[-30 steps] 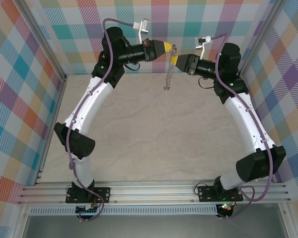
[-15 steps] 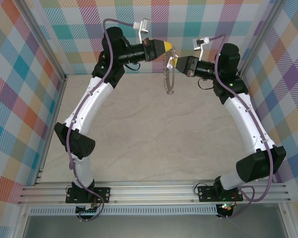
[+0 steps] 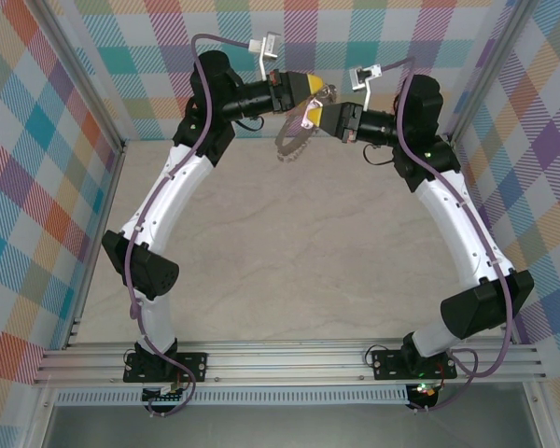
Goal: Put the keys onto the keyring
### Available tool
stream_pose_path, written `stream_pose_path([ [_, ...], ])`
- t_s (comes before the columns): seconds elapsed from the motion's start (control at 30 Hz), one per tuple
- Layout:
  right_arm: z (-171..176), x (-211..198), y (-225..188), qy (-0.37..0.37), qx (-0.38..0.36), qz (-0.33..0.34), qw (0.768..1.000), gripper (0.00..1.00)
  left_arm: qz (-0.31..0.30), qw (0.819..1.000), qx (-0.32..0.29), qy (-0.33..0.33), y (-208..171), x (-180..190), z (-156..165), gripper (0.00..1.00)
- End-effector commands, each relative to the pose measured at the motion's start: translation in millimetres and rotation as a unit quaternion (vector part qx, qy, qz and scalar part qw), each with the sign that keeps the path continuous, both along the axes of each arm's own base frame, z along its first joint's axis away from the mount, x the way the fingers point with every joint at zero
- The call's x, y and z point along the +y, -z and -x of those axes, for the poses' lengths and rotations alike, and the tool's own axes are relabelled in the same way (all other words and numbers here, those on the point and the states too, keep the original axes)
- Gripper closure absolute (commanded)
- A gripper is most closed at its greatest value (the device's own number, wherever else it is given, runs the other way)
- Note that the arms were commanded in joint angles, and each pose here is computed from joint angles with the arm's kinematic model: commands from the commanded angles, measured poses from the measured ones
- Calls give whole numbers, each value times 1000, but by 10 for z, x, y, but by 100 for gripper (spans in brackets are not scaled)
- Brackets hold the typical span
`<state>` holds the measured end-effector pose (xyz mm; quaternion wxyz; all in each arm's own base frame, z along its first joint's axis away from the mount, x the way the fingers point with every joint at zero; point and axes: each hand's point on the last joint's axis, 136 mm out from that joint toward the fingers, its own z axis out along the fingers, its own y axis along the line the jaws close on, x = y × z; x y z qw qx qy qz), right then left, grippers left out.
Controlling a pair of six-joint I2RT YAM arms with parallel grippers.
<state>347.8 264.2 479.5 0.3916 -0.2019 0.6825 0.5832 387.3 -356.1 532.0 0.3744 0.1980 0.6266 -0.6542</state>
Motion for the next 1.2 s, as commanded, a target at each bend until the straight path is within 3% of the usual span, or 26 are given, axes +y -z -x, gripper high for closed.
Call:
stream_pose_path([
  [0.0,38,-10,11,-6,-2,7,1000,81,29,999,-33,-4,-288,32,166,100],
  [0.1,48,-121,50,7,4,8,1000,56,34,999,-31,-11,-298,42,143,100],
  [0.23,82,-354,90,32,14,4,999,47,46,998,-27,-15,-316,53,127,100],
  [0.43,78,-643,41,97,11,-10,995,45,56,998,-18,-11,-291,41,108,100],
  [0.6,-49,-741,-121,143,18,-47,988,51,62,998,-13,-10,-268,48,106,100],
  [0.87,-271,-667,-386,115,38,-129,984,64,65,998,-11,-11,-268,72,147,100],
  [1.17,-408,-616,-431,100,37,-148,983,65,69,998,-13,-5,-279,81,201,100],
])
